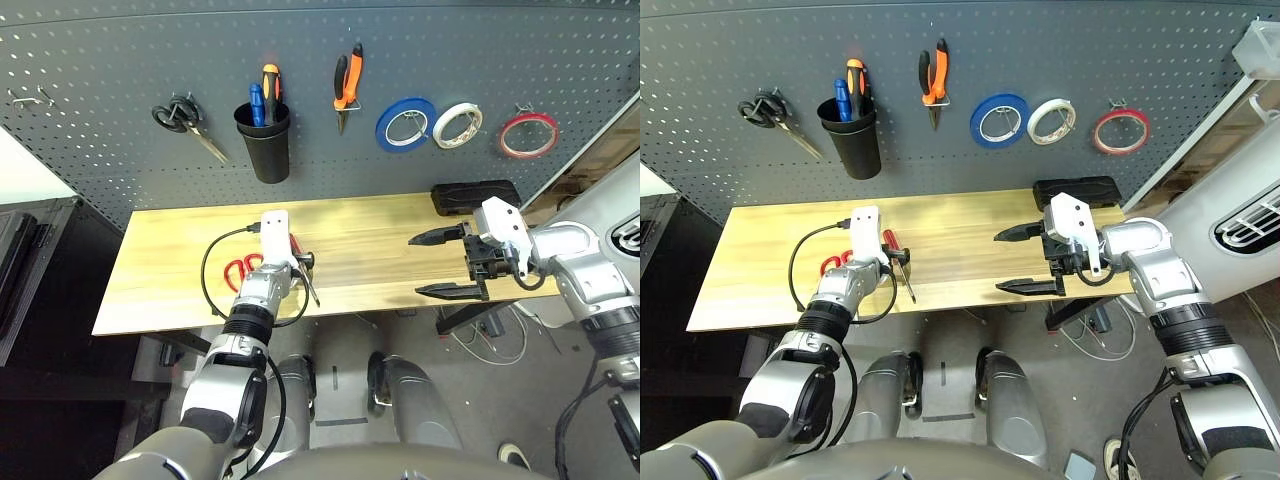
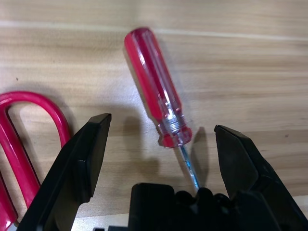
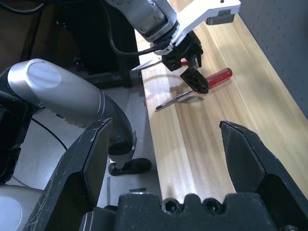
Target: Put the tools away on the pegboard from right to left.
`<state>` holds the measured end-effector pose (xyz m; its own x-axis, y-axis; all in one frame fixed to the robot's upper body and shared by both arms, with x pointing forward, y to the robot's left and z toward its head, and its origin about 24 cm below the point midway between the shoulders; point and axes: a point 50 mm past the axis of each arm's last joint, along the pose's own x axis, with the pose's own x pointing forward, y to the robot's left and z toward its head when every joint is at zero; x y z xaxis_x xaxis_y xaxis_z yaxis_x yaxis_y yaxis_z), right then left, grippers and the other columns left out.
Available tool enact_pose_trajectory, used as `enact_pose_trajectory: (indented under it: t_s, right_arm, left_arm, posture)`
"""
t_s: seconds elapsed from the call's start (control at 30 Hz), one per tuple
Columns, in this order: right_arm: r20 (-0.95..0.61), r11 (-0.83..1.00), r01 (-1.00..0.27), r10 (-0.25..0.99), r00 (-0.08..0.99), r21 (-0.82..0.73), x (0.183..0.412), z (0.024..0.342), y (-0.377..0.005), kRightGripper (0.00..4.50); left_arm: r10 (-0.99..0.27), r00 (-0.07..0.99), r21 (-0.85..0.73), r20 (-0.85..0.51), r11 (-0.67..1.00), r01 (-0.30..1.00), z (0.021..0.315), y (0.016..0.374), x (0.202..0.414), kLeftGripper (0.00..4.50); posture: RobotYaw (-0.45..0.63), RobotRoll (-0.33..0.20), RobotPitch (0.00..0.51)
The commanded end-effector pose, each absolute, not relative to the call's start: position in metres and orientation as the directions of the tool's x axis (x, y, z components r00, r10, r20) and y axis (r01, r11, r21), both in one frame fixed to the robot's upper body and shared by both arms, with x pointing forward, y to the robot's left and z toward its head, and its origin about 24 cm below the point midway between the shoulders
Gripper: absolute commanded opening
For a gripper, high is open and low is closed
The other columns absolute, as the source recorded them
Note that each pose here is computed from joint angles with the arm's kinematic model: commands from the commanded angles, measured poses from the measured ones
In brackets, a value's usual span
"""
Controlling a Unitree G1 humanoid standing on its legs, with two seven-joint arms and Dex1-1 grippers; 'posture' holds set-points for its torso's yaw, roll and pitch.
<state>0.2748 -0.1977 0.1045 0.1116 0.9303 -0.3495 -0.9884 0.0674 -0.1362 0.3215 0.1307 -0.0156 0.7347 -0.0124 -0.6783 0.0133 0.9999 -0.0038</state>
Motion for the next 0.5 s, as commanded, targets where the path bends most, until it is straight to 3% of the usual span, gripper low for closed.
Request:
enact_pose_trajectory:
  t_s: [0.03, 0.13, 0.23, 0.5]
  right_arm:
    - [-0.354, 0.085, -0.988, 0.926, 0.127, -0.131, 0.270, 0.104, -0.204, 4.46]
    - [-0.352, 0.094, -0.988, 0.926, 0.133, -0.126, 0.266, 0.105, -0.204, 4.46]
    - [-0.355, 0.105, -0.987, 0.924, 0.143, -0.123, 0.264, 0.105, -0.206, 4.50]
    - [-0.362, 0.123, -0.984, 0.918, 0.163, -0.132, 0.263, 0.108, -0.210, 4.50]
  left_arm:
    - [0.006, 0.734, 0.008, -0.679, 1.000, -0.001, -0.017, 0.130, 0.323, 4.50]
    - [0.018, 0.738, 0.000, -0.674, 1.000, -0.025, -0.020, 0.131, 0.325, 4.50]
    - [0.003, 0.740, -0.026, -0.673, 0.999, -0.027, -0.022, 0.127, 0.326, 3.85]
    - [-0.019, 0.741, -0.051, -0.671, 0.998, -0.020, -0.022, 0.119, 0.326, 0.88]
  posture:
    - [-0.06, 0.000, 0.228]
    - [-0.07, 0.000, 0.236]
    - [-0.07, 0.000, 0.236]
    - [-0.08, 0.000, 0.228]
